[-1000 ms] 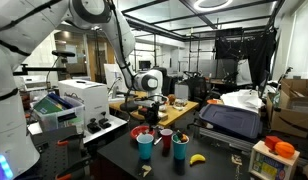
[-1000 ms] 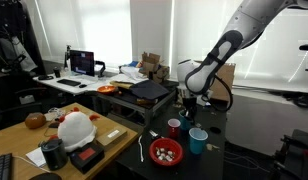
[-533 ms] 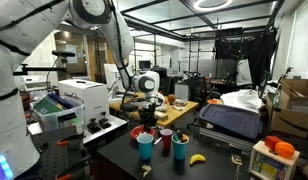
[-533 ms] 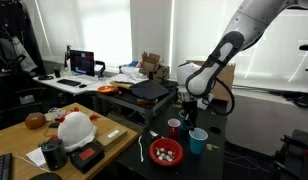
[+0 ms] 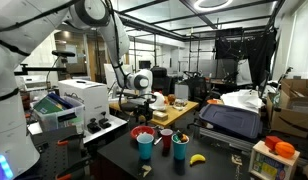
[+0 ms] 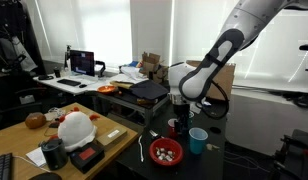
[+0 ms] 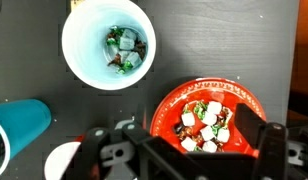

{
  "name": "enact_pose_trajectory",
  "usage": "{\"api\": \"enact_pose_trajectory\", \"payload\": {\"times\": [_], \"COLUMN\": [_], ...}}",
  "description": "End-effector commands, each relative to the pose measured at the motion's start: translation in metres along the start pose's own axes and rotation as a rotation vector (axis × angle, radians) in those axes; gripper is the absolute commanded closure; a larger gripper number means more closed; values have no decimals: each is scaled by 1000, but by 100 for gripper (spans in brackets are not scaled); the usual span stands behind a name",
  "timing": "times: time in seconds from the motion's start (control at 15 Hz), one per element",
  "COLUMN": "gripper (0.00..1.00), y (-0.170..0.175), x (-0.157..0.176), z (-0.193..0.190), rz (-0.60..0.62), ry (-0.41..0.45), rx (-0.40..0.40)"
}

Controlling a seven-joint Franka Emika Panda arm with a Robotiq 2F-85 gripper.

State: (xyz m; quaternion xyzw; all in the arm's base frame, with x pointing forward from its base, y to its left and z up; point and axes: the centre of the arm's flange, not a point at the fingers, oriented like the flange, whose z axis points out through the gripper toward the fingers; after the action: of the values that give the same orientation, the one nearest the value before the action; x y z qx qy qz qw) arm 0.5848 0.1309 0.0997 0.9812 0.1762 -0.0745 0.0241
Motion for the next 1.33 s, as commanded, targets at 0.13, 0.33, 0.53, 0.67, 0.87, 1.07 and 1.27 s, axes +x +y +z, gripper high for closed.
{"api": "enact_pose_trajectory", "payload": {"times": [0.13,0.33,0.53,0.67,0.87,1.07,1.27], "gripper": [0,0,0,0,0,0,0], "y": [-8,-12,-13,-11,-5,-7,-16], "x": [64,94,116,124,133,136,133], "z": [26,53,79,91,103,107,104], "rz": [-30,-14,5,12,43,55,47], "ry": [85,112,122,129,142,143,146], "rx": [58,116,167,188,203,238,260]}}
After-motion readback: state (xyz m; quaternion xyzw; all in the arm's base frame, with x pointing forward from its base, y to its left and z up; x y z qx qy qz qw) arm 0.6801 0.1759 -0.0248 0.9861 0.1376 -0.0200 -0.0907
